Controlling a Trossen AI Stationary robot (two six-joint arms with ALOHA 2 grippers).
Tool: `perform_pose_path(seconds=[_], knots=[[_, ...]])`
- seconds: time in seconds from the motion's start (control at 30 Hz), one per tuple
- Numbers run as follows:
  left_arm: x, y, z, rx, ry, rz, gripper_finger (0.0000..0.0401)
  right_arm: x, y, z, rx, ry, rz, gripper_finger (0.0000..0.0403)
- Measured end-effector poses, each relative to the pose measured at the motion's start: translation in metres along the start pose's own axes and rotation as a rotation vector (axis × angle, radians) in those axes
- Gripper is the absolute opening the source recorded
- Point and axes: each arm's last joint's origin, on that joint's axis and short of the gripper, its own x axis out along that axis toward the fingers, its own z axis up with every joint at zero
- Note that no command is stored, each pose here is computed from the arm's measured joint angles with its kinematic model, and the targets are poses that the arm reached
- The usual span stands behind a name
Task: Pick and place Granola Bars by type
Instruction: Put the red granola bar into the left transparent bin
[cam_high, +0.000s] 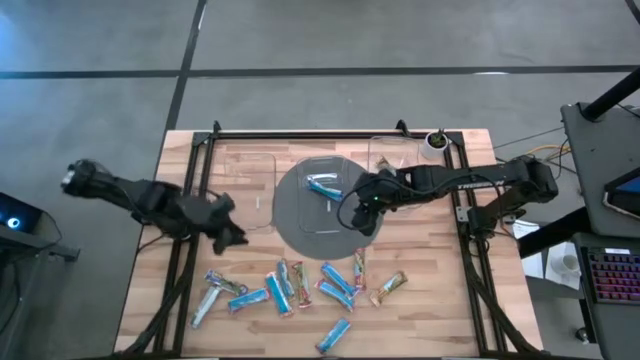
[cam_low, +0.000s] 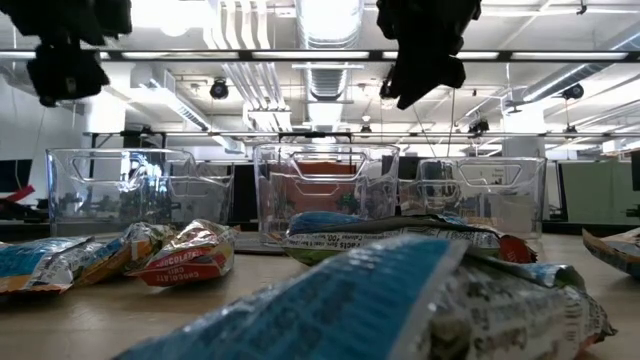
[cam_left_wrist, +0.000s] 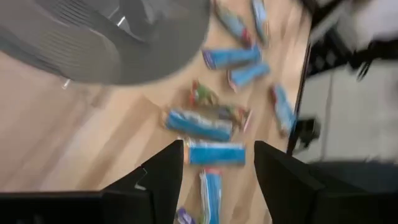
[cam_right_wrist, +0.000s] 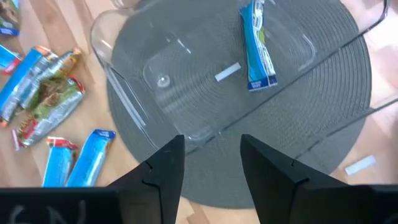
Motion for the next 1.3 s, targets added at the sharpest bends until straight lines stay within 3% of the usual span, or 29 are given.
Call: perform_pose_path(seconds=[0.3,0.53,0.67,0.9,1.3], knots=[[0.027,-0.052,-0.06,0.24,0.093,0.09,0.0178,0.001,-0.001,0.0,-0.042,-0.016,-0.03,0.0143],[0.065,-0.065,-0.1,0.217,0.194,0.148,0.0178,0.003,-0.009,0.004,-0.081,-0.02,-0.047,0.0144],[0.089,-0.073,-0.11,0.214,0.202,0.144,0.0178,0.004,-0.012,0.006,-0.083,-0.021,-0.055,0.0141],[0.12,-0.072,-0.125,0.305,0.24,0.258,0.0178,0.006,-0.014,0.004,-0.111,-0.013,-0.061,0.0144],[0.143,-0.065,-0.137,0.292,0.254,0.363,0.0177,0.006,-0.014,0.003,-0.112,-0.009,-0.062,0.0143]])
